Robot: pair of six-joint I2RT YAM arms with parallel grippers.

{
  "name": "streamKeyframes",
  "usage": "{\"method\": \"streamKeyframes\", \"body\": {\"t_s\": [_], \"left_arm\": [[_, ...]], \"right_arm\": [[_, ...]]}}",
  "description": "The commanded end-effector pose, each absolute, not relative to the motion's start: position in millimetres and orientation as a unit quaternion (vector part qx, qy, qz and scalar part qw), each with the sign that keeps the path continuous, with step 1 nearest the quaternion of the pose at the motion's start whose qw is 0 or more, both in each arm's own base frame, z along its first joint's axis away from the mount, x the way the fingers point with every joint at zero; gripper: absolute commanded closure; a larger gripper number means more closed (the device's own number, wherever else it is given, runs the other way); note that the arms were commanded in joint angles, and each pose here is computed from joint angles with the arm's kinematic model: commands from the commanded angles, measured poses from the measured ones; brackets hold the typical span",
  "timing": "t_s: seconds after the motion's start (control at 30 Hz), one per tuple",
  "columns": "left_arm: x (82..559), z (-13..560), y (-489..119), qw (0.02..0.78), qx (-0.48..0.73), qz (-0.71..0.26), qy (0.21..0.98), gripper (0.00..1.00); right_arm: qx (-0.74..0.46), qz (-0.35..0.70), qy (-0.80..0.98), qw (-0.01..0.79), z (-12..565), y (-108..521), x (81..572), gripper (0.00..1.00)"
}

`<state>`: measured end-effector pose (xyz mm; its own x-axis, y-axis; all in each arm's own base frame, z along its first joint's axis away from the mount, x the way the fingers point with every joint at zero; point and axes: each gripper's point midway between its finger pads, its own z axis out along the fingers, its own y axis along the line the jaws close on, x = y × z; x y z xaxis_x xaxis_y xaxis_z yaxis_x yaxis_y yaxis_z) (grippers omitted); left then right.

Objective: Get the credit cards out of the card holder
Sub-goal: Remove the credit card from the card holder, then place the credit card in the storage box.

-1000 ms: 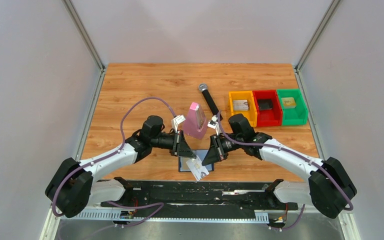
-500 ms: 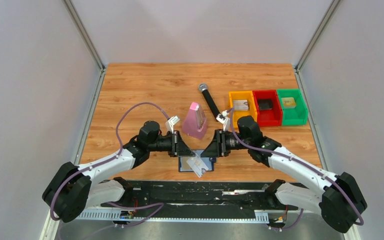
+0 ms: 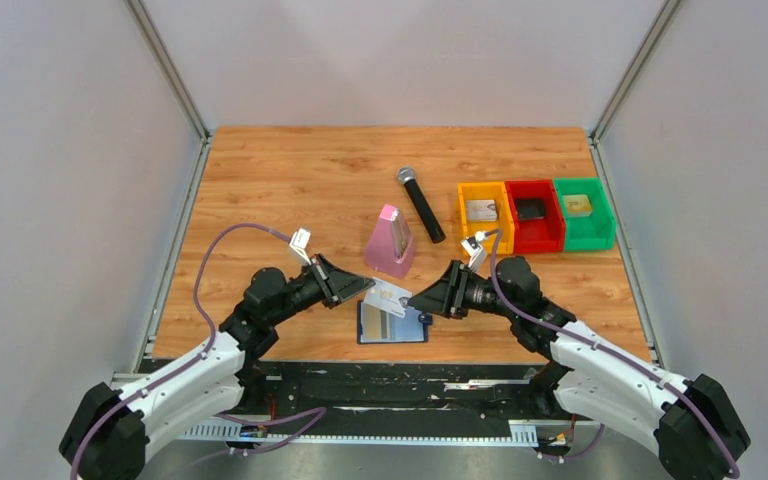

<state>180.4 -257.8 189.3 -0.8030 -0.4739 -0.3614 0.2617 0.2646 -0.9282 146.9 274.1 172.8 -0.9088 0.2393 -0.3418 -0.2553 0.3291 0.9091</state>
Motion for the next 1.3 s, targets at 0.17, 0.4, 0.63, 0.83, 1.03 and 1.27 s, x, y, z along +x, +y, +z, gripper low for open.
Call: {"method": "streamKeyframes", "body": {"t_s": [0.17,0.4,0.63,0.83,1.03,1.27], "left_arm": [[193.8,211.5,-246.3,0.343,-0.131,-0.623,0.691,1.00],[194.6,209.9,-241.1,0.347,-0.148,-0.625,0.683,1.00],[192.4,206.6,-235.4,0.348,-0.161,-0.624,0.680,0.99],[190.0,201.6,-232.1,0.352,-0.157,-0.610,0.692,0.53],[185.6,196.2,-231.8,0.357,-0.123,-0.577,0.724,0.19],[180.3,196.5,-231.5,0.362,-0.067,-0.532,0.763,0.00]], "right_arm": [[-0.002,0.627,0.752,0.205,193.6,295.1,150.7,0.62],[-0.009,0.642,0.742,0.194,193.3,305.6,145.0,0.74],[-0.009,0.641,0.737,0.213,191.9,304.5,147.9,1.00],[-0.013,0.609,0.754,0.247,192.8,292.6,159.6,1.00],[-0.023,0.578,0.763,0.288,200.5,265.1,173.8,1.00],[-0.014,0.508,0.797,0.325,205.0,210.5,209.1,1.00]]}}
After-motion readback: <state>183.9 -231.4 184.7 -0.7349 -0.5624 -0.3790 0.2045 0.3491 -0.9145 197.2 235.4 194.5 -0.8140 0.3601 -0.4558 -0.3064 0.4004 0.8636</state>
